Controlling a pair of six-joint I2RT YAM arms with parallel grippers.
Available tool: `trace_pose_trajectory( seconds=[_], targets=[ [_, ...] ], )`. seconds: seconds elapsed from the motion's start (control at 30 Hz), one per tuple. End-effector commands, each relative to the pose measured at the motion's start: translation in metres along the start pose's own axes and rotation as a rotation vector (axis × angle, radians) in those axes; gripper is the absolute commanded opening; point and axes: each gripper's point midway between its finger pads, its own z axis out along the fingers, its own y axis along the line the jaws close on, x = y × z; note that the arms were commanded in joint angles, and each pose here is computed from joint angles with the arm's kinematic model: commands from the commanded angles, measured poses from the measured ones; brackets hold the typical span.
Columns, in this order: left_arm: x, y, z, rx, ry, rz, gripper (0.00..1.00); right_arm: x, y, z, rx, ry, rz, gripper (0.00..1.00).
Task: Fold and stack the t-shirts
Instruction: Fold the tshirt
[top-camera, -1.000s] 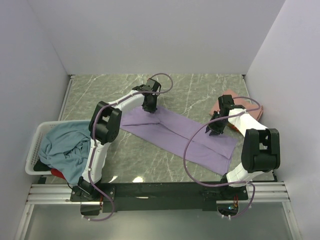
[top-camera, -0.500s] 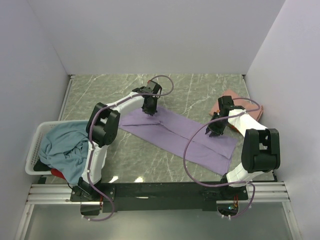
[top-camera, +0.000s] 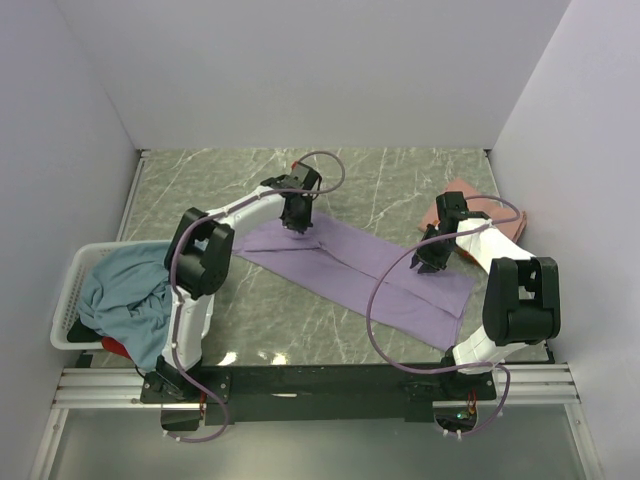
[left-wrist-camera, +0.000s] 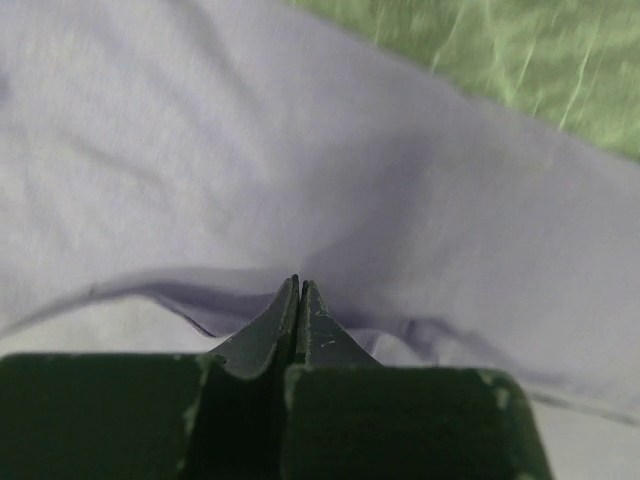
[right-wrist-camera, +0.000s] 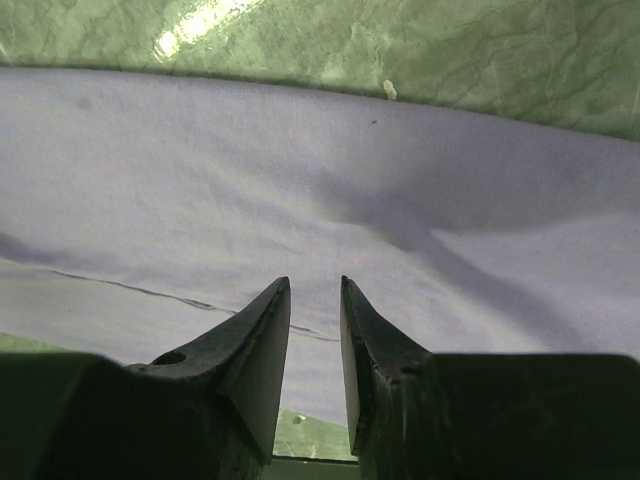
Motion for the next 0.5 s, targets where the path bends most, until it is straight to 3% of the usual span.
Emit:
trace_pose_trajectory(
  seconds=[0.0,0.47],
  targets=[
    [-0.013,-0.008,-0.038,0.036,-0.073,-0.028,0.00,-0.002,0.003,-0.003,-0.022,-0.021,-0.017,0.34],
    [0.041,-0.013,-0.044,0.078,0.012,-0.057,0.00,0.005,-0.001,0.001,-0.022,-0.003,-0.018,0.34]
  ],
)
